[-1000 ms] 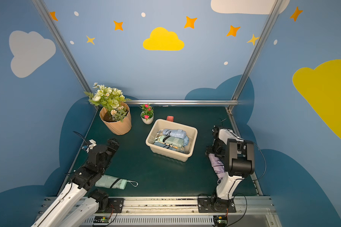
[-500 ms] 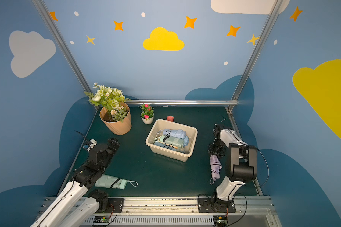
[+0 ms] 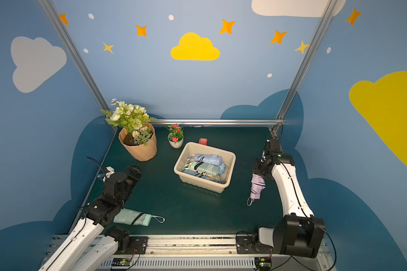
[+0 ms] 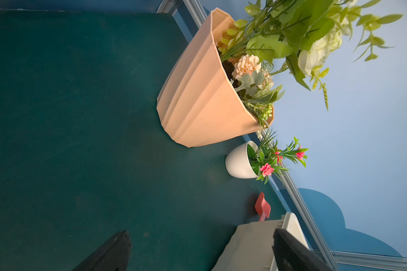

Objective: Put the umbrella into the storage box
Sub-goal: Pick up the umbrella from the center of the board, then place the umbrella in the storage box.

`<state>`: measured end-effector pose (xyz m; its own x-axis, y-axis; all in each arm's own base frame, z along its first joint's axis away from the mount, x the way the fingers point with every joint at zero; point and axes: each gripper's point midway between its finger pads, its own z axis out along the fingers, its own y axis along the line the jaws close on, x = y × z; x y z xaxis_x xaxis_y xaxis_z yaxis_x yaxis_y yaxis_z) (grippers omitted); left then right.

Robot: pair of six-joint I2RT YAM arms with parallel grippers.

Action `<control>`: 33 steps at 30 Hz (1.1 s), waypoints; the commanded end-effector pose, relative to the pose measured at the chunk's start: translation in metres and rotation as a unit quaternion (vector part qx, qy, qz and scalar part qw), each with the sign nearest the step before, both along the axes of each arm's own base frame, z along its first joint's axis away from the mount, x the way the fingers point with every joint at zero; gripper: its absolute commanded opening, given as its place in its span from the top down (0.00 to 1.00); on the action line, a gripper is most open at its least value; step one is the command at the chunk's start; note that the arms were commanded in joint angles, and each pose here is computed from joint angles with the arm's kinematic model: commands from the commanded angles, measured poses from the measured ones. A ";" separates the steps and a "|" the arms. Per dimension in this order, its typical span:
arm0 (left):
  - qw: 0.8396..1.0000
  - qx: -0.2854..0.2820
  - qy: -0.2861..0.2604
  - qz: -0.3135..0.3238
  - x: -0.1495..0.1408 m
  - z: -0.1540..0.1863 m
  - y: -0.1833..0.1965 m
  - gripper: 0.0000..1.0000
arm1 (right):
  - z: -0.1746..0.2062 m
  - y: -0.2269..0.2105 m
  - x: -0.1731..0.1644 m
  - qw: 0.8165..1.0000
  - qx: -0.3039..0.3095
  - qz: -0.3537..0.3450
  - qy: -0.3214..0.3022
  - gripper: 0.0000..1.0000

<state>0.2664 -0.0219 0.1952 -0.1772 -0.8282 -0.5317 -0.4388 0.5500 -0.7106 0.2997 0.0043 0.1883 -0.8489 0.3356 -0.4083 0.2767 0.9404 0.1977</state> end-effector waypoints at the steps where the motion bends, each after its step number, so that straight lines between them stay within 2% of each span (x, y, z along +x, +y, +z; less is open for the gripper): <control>1: 1.000 -0.003 0.005 0.002 -0.002 0.000 0.001 0.01 | 0.059 0.011 0.014 0.993 0.024 0.000 -0.113 0.88; 5: 1.000 -0.006 0.018 0.012 -0.007 -0.004 0.004 0.02 | 0.116 0.035 0.026 0.975 0.008 0.051 -0.217 0.90; 10: 0.998 -0.009 0.043 0.035 -0.019 -0.011 0.013 0.02 | 0.159 0.087 0.041 0.955 -0.007 0.154 -0.254 0.90; 15: 0.995 -0.023 0.077 0.058 -0.037 -0.022 0.021 0.00 | 0.194 0.158 0.056 0.912 -0.021 0.276 -0.302 0.90; 18: 0.992 -0.029 0.103 0.060 -0.047 -0.028 0.022 0.00 | 0.198 0.199 0.058 0.884 -0.033 0.352 -0.305 0.90; 21: 0.988 -0.037 0.136 0.060 -0.058 -0.037 0.021 0.00 | 0.183 0.234 0.058 0.861 -0.047 0.424 -0.278 0.90; 27: 0.981 -0.055 0.179 0.058 -0.072 -0.051 0.017 0.00 | 0.123 0.280 0.051 0.821 -0.085 0.531 -0.193 0.90; 33: 0.971 -0.050 0.220 0.074 -0.090 -0.057 0.023 0.00 | 0.054 0.289 0.053 0.806 -0.139 0.567 -0.102 0.90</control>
<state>0.1916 -0.0034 0.1390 -0.2406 -0.8994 -0.3648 -0.7385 0.4136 -0.5325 0.3554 0.3001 0.2553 -0.4774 -0.6642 -0.5752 -0.7823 0.6194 -0.0660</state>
